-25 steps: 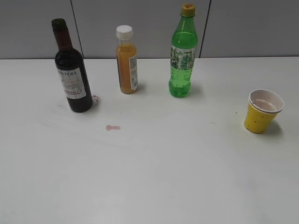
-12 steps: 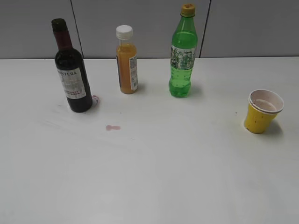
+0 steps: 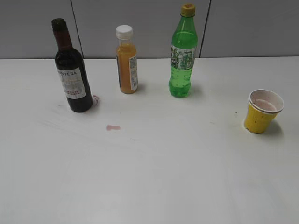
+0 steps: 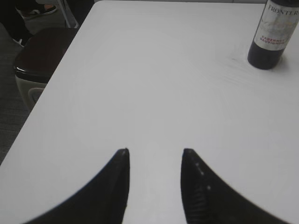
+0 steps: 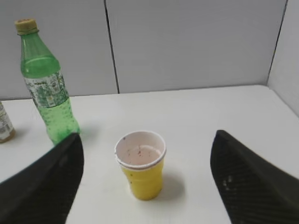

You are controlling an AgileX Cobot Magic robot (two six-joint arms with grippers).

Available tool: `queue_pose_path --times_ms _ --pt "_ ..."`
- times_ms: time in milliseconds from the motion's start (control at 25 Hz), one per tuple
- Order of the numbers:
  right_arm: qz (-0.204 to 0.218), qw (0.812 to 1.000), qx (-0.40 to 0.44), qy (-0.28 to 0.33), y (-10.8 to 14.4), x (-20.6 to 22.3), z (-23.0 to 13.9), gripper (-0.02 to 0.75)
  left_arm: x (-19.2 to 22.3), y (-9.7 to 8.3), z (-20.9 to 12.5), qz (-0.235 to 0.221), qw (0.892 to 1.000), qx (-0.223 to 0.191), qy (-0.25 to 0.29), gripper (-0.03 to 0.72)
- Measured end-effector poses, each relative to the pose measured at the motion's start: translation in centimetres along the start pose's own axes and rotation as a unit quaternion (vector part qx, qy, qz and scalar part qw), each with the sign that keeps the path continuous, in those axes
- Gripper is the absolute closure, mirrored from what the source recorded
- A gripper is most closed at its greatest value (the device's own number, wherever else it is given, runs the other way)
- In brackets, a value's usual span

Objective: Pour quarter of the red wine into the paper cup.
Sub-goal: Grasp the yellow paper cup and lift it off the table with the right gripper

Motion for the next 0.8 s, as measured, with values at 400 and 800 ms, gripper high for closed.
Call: queue_pose_path --times_ms 400,800 --pt "0.010 0.998 0.002 0.062 0.4 2.6 -2.8 0.053 0.0 0.0 0.0 0.000 1.000 0.000 0.000 0.420" --pt "0.040 0.998 0.021 0.053 1.3 4.0 -5.6 0.062 0.0 0.0 0.0 0.000 1.000 0.000 0.000 0.421"
Point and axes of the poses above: a point on each arm's last joint axis where the gripper is mounted, x pointing out along that axis toward the gripper, y along the wrist's bending axis when the last joint is at zero, z = x × y, the point moved 9 cm from there along x, pointing out along that axis toward the gripper
